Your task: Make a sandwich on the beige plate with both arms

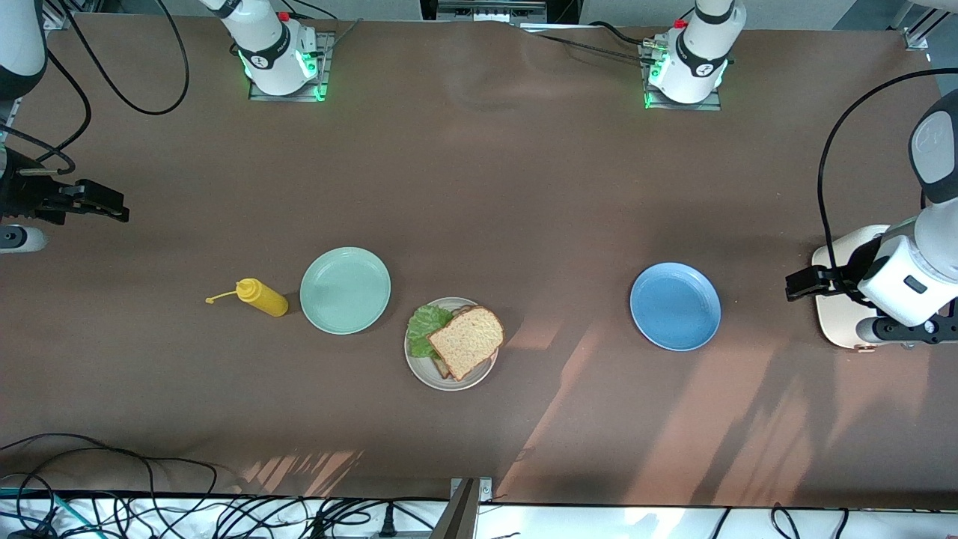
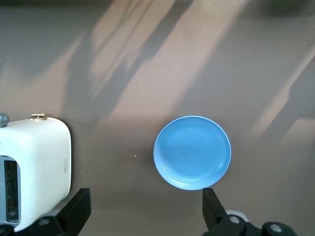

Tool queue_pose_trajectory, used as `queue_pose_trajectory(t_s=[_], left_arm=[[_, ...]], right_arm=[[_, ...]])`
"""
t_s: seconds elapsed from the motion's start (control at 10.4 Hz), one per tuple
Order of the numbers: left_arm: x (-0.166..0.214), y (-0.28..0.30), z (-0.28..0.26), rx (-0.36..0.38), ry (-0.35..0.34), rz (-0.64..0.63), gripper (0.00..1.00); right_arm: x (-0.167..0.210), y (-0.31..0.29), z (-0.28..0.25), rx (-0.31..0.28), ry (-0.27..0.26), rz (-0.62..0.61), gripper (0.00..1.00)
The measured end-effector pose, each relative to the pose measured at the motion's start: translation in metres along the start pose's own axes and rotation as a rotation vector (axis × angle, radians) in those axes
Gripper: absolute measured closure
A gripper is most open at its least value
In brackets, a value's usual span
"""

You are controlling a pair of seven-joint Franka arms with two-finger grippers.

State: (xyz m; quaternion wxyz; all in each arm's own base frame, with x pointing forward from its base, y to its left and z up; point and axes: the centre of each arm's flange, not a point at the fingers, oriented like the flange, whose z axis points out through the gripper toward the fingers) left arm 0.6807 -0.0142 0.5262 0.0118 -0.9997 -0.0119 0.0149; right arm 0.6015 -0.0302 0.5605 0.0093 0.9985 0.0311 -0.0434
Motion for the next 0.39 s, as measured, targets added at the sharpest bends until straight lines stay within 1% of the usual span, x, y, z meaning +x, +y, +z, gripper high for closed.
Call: queue_pose_trajectory(t_s=[0.39], left_arm=[[0.0, 0.0, 0.0, 0.0, 0.0, 0.0, 0.01]], right_arm=[[0.0, 0.0001, 0.0, 0.002, 0.0, 0.002, 0.0]])
